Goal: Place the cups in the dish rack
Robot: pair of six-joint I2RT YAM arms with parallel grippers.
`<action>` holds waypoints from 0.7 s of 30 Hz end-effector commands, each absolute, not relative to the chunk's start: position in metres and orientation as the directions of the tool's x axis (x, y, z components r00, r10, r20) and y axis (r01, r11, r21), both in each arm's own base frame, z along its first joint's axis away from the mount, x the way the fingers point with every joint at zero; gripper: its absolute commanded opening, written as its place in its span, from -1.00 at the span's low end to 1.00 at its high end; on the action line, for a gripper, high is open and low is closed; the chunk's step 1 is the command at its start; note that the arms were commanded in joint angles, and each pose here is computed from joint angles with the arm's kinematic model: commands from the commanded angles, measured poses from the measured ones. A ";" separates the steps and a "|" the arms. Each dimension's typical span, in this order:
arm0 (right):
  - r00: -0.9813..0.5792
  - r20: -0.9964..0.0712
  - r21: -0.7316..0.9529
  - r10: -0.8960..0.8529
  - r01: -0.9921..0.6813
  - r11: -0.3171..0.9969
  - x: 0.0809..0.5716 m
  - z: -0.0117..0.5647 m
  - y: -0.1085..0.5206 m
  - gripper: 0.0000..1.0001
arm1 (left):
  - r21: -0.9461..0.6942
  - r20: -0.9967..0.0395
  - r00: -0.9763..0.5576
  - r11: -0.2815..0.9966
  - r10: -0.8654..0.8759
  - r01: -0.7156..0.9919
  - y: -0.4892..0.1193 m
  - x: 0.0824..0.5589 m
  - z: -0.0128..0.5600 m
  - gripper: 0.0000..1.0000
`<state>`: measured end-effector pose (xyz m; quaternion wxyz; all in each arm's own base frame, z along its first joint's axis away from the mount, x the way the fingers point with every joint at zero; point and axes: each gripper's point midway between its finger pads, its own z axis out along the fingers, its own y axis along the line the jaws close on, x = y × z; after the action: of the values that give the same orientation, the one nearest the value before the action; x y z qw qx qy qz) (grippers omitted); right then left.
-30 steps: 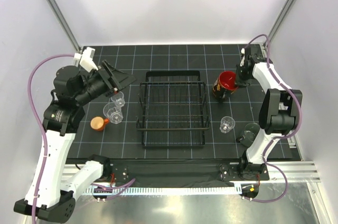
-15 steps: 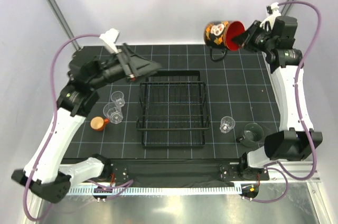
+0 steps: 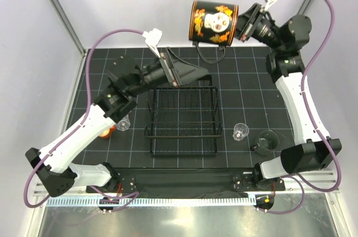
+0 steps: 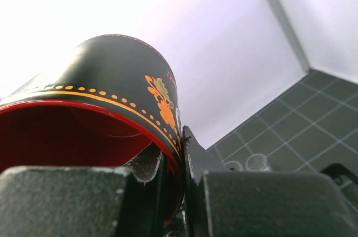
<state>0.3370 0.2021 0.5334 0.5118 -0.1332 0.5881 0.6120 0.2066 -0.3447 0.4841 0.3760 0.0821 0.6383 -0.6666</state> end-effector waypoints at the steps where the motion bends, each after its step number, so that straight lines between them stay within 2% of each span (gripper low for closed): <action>1: -0.329 -0.799 0.435 0.504 -0.894 0.105 0.280 0.577 0.205 -0.92 | -0.699 -0.607 -0.606 -0.016 -0.515 0.715 -0.354 0.201 0.521 0.61; 3: -0.342 -0.793 0.448 0.503 -0.888 0.102 0.275 0.566 0.205 -0.92 | -0.675 -0.609 -0.585 -0.039 -0.536 0.737 -0.360 0.195 0.520 0.61; 5: -0.349 -0.797 0.448 0.493 -0.889 0.095 0.268 0.561 0.206 -0.92 | -0.655 -0.621 -0.544 -0.007 -0.564 0.755 -0.362 0.195 0.516 0.61; 11: -0.380 -0.798 0.451 0.468 -0.891 0.045 0.246 0.553 0.221 -0.92 | -0.659 -0.623 -0.537 0.010 -0.569 0.752 -0.370 0.191 0.512 0.57; 21: -0.409 -0.773 0.459 0.485 -0.888 -0.017 0.230 0.558 0.230 -0.92 | -0.640 -0.600 -0.469 0.037 -0.648 0.767 -0.346 0.190 0.525 0.18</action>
<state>0.2623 0.2376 0.5091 0.4541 -0.1908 0.5575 0.6683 0.1907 -0.3640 0.4947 0.4691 0.0738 0.5521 -0.6853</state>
